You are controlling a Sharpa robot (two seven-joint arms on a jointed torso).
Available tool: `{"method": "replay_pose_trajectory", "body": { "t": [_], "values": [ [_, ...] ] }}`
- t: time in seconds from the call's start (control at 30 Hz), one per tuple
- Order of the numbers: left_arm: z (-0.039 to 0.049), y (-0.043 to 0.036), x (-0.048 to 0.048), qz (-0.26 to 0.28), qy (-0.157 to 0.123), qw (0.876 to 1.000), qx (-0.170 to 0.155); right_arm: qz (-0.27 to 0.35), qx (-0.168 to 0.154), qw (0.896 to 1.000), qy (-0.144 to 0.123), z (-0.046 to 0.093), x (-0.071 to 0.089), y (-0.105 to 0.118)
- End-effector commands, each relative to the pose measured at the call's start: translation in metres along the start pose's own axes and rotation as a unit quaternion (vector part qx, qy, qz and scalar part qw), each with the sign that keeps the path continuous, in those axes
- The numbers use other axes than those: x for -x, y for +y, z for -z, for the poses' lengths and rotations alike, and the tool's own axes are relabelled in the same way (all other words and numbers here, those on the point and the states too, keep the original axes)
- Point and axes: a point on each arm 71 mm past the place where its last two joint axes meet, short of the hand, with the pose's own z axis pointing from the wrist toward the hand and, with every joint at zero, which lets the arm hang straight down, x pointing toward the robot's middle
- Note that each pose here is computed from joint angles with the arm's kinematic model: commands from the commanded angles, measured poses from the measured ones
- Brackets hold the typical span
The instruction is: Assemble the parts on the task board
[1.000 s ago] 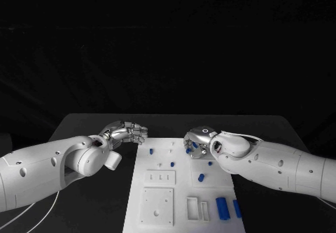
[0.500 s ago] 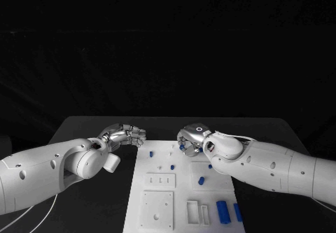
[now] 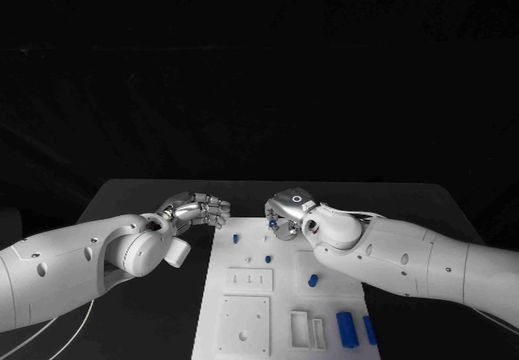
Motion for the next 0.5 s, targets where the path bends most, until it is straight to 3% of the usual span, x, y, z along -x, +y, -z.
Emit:
{"method": "replay_pose_trajectory", "body": {
  "t": [0.03,0.5],
  "values": [
    [-0.0016,-0.0025,-0.0047,-0.002,0.009,1.000,-0.005,0.015,-0.004,1.000,-0.011,-0.0015,0.0003,0.0007],
    [-0.0053,-0.0064,-0.0097,-0.005,0.016,1.000,-0.010,0.016,-0.001,1.000,-0.002,-0.0081,-0.0059,0.0081]
  ]
}}
